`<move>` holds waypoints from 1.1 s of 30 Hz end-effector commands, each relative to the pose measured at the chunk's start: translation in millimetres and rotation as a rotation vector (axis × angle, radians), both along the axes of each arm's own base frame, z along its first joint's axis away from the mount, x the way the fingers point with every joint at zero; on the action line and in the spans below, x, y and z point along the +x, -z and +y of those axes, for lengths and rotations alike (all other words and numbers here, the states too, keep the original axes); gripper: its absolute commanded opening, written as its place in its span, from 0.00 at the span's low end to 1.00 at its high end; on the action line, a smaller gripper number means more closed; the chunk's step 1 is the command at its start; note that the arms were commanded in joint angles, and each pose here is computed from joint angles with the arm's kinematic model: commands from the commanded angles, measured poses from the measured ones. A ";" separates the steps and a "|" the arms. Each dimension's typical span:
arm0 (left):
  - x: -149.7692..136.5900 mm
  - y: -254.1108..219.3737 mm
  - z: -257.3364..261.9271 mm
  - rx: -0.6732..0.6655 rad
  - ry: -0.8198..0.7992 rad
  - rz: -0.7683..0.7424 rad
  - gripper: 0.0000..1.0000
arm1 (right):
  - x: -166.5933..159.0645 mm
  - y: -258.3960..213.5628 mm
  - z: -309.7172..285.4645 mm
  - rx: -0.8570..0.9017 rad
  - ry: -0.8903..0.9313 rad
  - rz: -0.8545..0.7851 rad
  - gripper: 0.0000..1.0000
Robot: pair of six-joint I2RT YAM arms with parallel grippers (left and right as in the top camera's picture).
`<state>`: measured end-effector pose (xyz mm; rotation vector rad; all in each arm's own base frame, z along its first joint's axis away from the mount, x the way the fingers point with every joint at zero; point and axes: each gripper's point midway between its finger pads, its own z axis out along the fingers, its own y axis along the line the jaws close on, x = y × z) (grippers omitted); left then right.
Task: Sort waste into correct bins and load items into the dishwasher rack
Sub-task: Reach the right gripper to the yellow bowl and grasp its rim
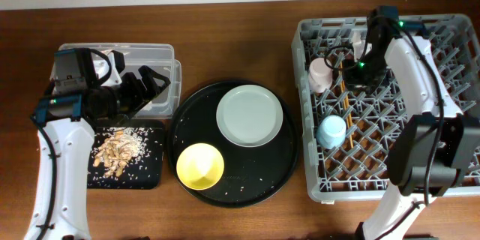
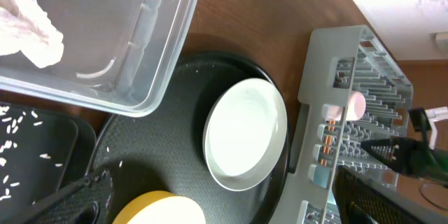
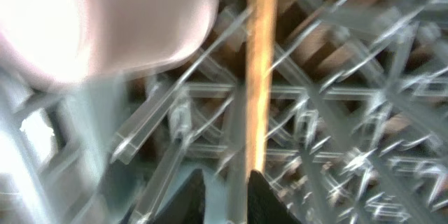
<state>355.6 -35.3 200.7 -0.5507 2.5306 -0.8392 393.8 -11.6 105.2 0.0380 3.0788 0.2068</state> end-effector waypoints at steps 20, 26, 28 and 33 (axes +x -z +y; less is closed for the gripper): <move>5.8 -7.7 8.9 0.017 -0.016 -0.050 0.99 | -153.1 -56.0 319.8 0.372 -0.807 0.147 0.45; -8.3 -2.4 95.6 -0.008 -0.278 0.008 1.00 | -179.4 -30.0 355.0 0.243 -0.887 0.084 0.45; -19.5 4.4 119.0 0.016 -0.357 0.051 0.99 | -182.6 -25.1 366.6 0.255 -0.914 0.055 0.46; -33.4 10.5 134.0 0.014 -0.416 0.104 0.99 | -195.0 -12.1 404.5 0.290 -1.010 -0.057 0.46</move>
